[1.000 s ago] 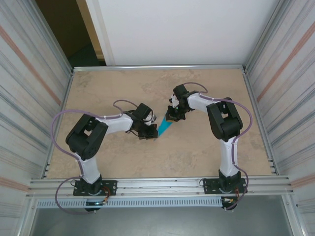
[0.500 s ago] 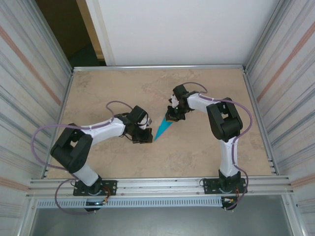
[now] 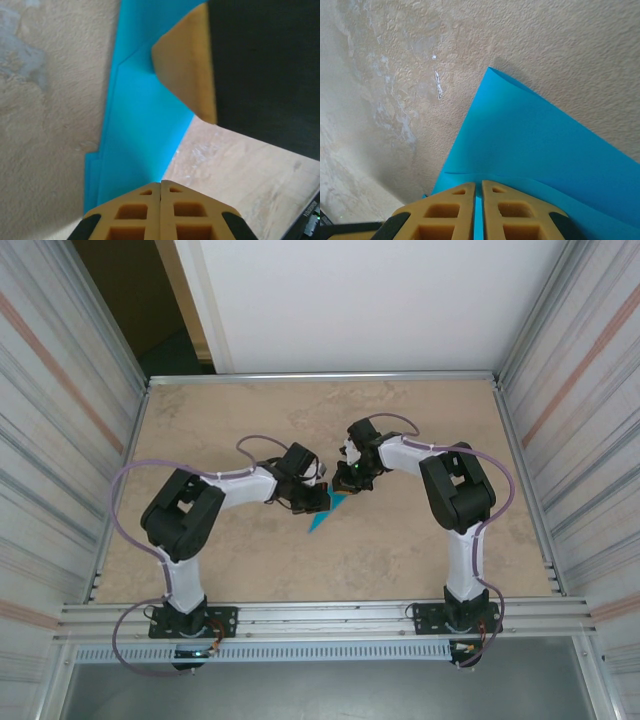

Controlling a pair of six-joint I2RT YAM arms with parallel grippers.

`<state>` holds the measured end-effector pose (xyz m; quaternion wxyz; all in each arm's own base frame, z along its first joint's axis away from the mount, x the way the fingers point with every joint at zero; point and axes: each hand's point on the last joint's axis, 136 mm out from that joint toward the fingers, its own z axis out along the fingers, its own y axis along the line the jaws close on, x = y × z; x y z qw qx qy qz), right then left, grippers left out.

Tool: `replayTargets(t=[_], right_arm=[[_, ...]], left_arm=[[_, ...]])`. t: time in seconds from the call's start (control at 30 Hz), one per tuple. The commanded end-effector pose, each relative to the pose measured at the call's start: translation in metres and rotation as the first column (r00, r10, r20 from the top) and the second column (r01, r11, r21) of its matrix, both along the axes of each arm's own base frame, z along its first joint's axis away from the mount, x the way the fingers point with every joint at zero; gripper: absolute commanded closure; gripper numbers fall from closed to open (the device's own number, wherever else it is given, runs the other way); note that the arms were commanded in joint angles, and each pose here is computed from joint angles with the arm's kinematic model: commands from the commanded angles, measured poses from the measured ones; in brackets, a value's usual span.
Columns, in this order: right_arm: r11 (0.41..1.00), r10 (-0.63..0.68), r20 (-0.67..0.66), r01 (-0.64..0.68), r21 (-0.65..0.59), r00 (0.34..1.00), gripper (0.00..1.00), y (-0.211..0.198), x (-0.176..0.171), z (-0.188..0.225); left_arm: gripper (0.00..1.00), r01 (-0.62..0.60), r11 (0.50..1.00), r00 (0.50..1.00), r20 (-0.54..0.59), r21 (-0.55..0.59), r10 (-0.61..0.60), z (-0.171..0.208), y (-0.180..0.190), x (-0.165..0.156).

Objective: Fold a paper plane with a square sheet of paper (pick it up from the middle)
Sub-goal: Fold the wing for the fifth time at the center of the table.

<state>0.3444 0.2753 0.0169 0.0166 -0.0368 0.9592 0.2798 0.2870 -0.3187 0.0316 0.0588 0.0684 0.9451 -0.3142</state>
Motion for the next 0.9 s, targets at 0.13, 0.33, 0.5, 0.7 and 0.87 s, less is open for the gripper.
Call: replayTargets(t=[0.13,0.33,0.5,0.7,0.87], right_arm=[[0.997,0.006,0.053,-0.01,0.074,0.999,0.84,0.0,0.003,0.033],[0.994,0.009,0.142,-0.024,0.105,0.99,0.83,-0.016,0.001,0.043],[0.995,0.016,0.125,-0.029,0.097,0.992,0.84,-0.019,-0.005,0.027],[0.996,0.012,0.101,-0.021,0.092,0.995,0.85,-0.018,0.005,0.012],[0.999,0.011,0.061,-0.014,0.05,0.998,0.86,-0.024,0.007,-0.006]], left_arm=[[0.96,-0.023,0.996,0.999,-0.033,0.09,0.026,-0.023,0.012,-0.004],[0.97,-0.043,0.991,0.998,-0.044,0.125,0.049,-0.028,0.021,-0.008],[0.97,-0.044,0.99,0.997,-0.057,0.132,0.052,-0.031,0.021,-0.008],[0.97,-0.045,0.989,0.996,-0.073,0.144,0.055,-0.035,0.023,-0.012],[0.97,-0.034,0.989,0.995,-0.084,0.142,0.046,-0.035,0.024,-0.015]])
